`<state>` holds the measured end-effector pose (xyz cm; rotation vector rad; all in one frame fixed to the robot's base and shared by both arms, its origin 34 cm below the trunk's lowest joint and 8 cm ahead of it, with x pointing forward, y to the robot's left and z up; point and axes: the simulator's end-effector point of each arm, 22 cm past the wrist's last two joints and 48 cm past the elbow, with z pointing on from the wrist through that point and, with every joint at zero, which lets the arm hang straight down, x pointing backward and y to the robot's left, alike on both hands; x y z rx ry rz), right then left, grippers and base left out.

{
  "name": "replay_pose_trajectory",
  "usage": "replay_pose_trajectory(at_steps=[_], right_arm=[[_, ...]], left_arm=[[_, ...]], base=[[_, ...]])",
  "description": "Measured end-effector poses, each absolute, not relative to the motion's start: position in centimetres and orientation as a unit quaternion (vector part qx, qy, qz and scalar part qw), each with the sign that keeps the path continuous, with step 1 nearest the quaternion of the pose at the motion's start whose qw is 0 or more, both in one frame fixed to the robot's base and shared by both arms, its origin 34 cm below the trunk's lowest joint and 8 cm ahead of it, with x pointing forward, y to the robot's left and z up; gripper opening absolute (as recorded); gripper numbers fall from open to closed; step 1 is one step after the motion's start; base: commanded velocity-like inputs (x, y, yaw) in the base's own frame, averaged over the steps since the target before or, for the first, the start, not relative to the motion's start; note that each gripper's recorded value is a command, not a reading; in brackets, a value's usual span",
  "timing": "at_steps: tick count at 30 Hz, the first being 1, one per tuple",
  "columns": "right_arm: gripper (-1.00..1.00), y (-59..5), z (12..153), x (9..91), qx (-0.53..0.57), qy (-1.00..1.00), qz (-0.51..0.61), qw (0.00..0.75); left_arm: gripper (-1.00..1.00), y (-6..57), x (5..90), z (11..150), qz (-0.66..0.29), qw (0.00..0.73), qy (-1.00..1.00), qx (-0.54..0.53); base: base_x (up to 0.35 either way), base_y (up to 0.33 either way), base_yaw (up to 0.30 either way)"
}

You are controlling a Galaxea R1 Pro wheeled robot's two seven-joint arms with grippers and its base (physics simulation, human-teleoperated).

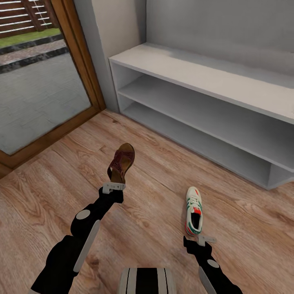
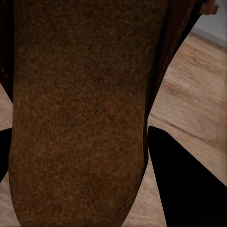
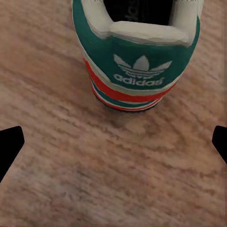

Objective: Pick up the two gym shoes and the two sandals from the corridor floor and place them onto the hallstand (shoe rack) in the corridor, making sure they are on the rack and not on the floor. Arrange them so the two gym shoes are next to each other and the two sandals are next to each other.

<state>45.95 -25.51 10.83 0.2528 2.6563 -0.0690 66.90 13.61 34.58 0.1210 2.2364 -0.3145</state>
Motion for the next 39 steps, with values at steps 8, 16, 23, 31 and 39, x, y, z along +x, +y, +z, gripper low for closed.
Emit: replay_pose_trajectory(at_steps=[8, 16, 23, 31, 39], right_arm=[[1.00, -25.5, 10.8, 46.0, 0.092, 0.967, -0.025, 0.234], [1.00, -25.5, 10.8, 46.0, 0.092, 0.967, -0.025, 0.234], [1.00, -25.5, 10.8, 45.9, 0.092, 0.968, -0.025, 0.233], [1.00, -25.6, 10.6, 45.7, 0.093, 0.968, -0.026, 0.231], [1.00, -25.6, 9.3, 44.4, 0.092, 0.972, -0.028, 0.216]], left_arm=[[-1.00, 13.6, 66.9, 34.6, -0.126, 0.426, 0.895, 0.048], [-1.00, 13.6, 66.9, 34.6, -0.126, 0.426, 0.895, 0.048], [-1.00, 13.6, 66.9, 34.4, -0.126, 0.425, 0.895, 0.048], [-1.00, 13.6, 66.8, 34.2, -0.126, 0.423, 0.896, 0.048], [-1.00, 13.6, 66.3, 32.3, -0.127, 0.409, 0.903, 0.046]], base=[[0.206, 0.000, -0.002], [0.019, 0.000, -0.003], [0.001, 0.000, -0.063], [0.000, 0.000, -0.003], [0.000, 0.000, 0.000]])
